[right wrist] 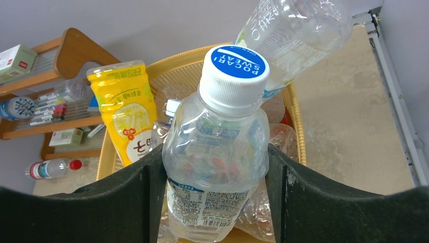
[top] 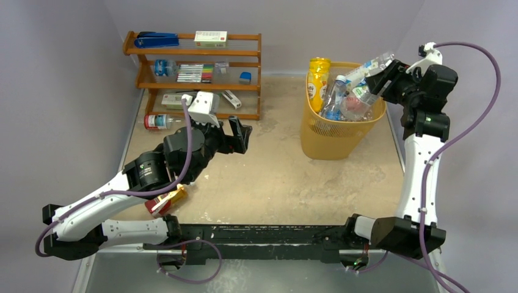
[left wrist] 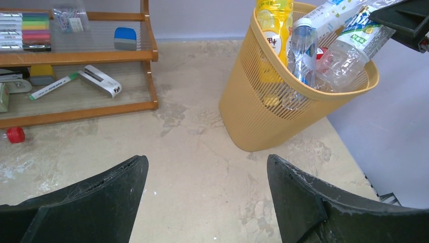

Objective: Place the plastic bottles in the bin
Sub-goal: Place the plastic bottle in the trash bin.

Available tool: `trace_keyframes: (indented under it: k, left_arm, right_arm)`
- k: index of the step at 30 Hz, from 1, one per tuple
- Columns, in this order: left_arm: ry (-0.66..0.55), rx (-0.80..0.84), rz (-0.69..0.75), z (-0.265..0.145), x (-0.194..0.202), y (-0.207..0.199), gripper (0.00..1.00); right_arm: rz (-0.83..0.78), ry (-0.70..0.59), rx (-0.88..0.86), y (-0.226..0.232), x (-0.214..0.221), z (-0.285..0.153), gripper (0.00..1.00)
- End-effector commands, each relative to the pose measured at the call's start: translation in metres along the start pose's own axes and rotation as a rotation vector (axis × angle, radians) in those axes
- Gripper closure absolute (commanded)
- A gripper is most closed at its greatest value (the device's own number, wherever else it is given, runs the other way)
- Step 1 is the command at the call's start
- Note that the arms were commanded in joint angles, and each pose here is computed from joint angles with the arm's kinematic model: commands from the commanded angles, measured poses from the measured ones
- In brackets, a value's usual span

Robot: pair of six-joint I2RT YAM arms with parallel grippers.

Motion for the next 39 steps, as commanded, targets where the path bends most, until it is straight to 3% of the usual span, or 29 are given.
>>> trace_keyframes:
  k: [1,3,6,21,27,32,39]
  left_arm:
    - [-0.023,-0.005,-0.024,0.003,-0.002,-0.002,0.12]
    - [-0.022,-0.003,-0.024,0.002,-0.003,-0.002,0.12]
    - [-0.023,-0.004,-0.025,0.003,-0.003,-0.002,0.12]
    - [-0.023,-0.015,-0.026,0.004,-0.002,-0.002,0.12]
    - [-0.042,-0.118,-0.049,0.002,-0.006,0.007,0.11]
    - [-0.054,-0.187,-0.079,0.002,-0.008,0.012,0.07]
    - [-0.057,-0.251,-0.107,0.005,-0.009,0.017,0.04]
  right_arm:
    - [0.002,0.06,-0.019,-0.004,0.015,0.006,0.34]
    - [0.0,0.058,-0.007,-0.005,0.014,0.005,0.23]
    - [-0.005,0.055,0.005,-0.005,0.01,0.003,0.16]
    - [-0.011,-0.024,0.038,0.003,-0.023,-0.026,0.12]
    - [-0.034,-0.08,0.006,0.018,-0.043,-0.049,0.12]
    - [-0.054,-0.108,-0.17,0.041,-0.054,-0.06,0.13]
    - [-0.084,-0.087,-0.555,0.088,-0.05,-0.068,0.11]
Point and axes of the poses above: each gripper's point midway between its finger pads, its own z axis out along the fingers, its own y axis along the line the jaws close on, x = y × z, the point moved 7 cm from there along -z, back along the fingers, and after that the axes turned 8 degrees about -z, right-handed, at the moved point
